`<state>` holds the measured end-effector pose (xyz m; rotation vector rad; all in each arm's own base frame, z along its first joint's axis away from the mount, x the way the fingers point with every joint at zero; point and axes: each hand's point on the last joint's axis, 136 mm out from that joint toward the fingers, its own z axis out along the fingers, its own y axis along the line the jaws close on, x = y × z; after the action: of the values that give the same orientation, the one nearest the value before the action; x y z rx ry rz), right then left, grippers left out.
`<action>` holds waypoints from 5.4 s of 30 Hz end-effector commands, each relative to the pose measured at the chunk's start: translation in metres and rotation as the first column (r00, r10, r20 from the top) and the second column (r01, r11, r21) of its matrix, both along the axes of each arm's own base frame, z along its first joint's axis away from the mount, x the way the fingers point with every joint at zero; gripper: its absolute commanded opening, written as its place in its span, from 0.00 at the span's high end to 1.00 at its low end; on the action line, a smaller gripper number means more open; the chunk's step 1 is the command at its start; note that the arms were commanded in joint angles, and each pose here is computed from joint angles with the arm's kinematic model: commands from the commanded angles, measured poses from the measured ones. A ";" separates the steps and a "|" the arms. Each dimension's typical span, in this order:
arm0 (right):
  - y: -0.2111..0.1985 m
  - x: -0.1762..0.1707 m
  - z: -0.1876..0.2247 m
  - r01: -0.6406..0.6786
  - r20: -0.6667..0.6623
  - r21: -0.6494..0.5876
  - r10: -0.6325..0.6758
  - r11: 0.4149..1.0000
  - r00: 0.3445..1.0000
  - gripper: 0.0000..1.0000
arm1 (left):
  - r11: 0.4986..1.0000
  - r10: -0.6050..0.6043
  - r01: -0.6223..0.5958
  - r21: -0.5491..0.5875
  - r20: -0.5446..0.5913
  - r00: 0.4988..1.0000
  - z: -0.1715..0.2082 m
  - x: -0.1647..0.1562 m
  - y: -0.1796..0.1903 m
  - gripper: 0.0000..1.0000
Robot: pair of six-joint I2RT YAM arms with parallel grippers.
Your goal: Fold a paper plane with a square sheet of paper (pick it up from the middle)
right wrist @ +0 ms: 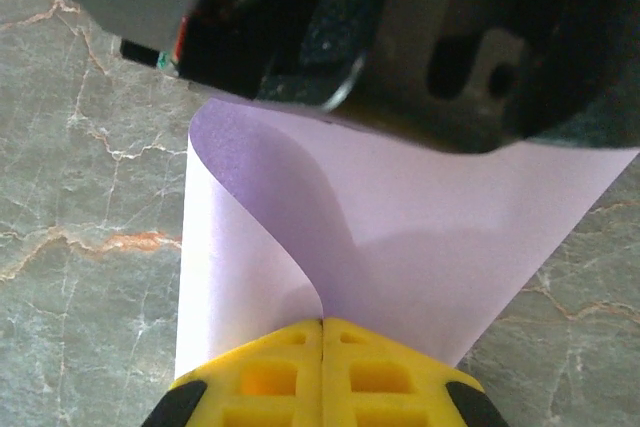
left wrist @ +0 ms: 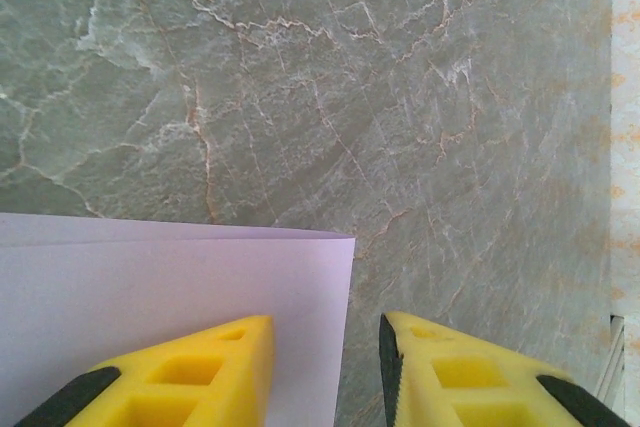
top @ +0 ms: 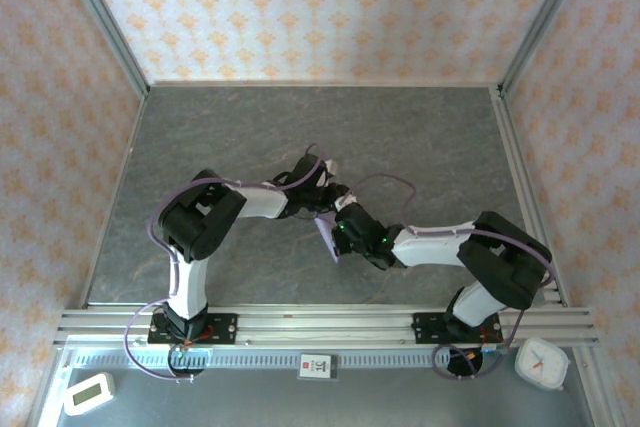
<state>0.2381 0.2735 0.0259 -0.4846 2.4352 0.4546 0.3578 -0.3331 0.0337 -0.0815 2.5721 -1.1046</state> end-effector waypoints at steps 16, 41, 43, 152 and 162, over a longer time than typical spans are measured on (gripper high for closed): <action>-0.040 -0.034 -0.046 0.012 -0.188 -0.171 -0.045 0.985 0.981 1.00 | 0.985 0.168 -0.171 0.028 0.080 0.982 0.055 0.033 0.067 0.56; -0.022 -0.020 -0.031 -0.021 -0.165 -0.171 -0.007 0.985 0.986 1.00 | 0.998 0.013 -0.013 0.054 -0.011 1.000 -0.007 0.019 0.030 0.59; -0.021 -0.019 -0.030 -0.024 -0.163 -0.173 -0.004 0.985 0.987 1.00 | 0.998 0.027 -0.025 0.058 -0.027 0.999 -0.016 0.014 0.033 0.60; -0.023 -0.014 -0.043 0.008 -0.168 -0.174 -0.037 0.985 0.985 1.00 | 0.956 0.164 -0.180 -0.231 -0.089 0.982 0.034 -0.045 0.035 1.00; -0.021 -0.014 -0.040 -0.005 -0.165 -0.167 -0.023 0.986 0.986 1.00 | 0.954 0.299 -0.290 0.080 -0.151 0.942 -0.038 -0.058 0.081 1.00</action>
<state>0.2476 0.2759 0.0183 -0.4638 2.5070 0.3970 0.3071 -0.2708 0.0227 -0.5170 2.5394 -1.1364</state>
